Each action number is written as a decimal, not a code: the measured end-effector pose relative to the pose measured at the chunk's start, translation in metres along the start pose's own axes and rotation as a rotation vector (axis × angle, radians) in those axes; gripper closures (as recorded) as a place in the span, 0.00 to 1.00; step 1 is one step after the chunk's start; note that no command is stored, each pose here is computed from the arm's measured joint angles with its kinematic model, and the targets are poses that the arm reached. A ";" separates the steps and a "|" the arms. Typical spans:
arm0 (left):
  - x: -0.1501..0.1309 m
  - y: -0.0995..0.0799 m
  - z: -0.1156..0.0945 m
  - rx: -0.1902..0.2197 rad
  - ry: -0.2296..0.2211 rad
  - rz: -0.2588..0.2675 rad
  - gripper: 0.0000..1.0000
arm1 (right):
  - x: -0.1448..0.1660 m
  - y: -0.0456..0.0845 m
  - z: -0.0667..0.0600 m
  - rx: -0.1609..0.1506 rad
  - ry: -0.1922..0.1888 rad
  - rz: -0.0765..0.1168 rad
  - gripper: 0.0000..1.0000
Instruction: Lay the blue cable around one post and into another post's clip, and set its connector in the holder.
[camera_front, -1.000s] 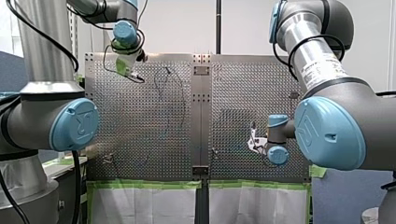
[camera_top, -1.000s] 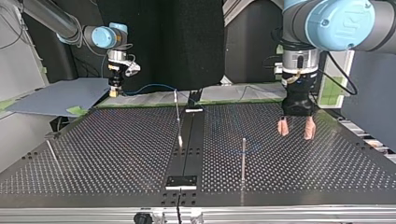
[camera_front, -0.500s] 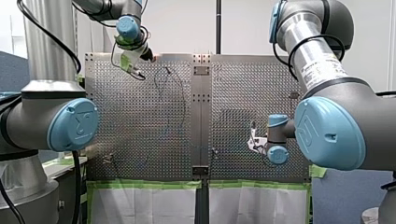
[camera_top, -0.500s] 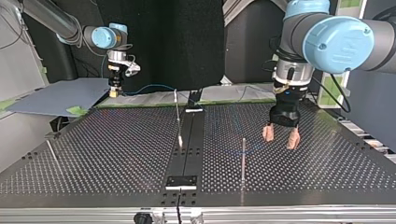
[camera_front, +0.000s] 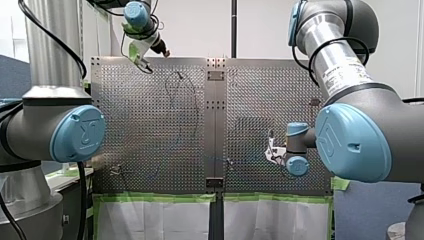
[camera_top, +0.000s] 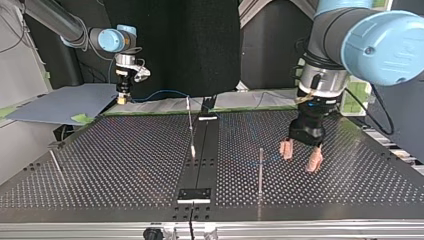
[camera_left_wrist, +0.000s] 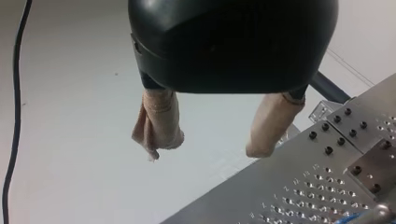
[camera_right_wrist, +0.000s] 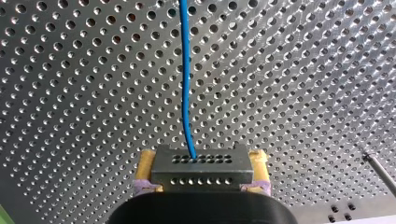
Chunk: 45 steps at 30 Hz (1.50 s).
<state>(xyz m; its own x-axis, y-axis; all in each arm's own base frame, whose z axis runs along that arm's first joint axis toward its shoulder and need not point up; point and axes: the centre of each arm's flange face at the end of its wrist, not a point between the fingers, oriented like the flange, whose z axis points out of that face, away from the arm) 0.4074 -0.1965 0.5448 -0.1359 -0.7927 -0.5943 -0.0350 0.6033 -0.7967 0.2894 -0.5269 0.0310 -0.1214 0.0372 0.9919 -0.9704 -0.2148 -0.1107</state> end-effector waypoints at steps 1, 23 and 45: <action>-0.002 -0.003 -0.001 0.000 0.000 0.009 0.00 | 0.000 0.000 0.000 0.000 0.000 0.000 1.00; -0.034 -0.045 -0.015 0.031 -0.029 0.203 0.00 | 0.000 0.000 0.001 0.001 0.001 -0.001 1.00; -0.021 -0.034 -0.009 0.015 0.005 0.389 0.00 | 0.000 0.000 0.000 0.002 -0.001 -0.003 1.00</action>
<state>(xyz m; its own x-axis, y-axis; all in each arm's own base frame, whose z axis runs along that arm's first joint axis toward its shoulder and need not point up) 0.4022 -0.1996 0.5849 -0.1409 -0.5048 -0.8517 0.0343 0.8572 -0.5138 0.2897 -0.5273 0.0313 -0.1179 0.0366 0.9924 -0.9704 -0.2163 -0.1073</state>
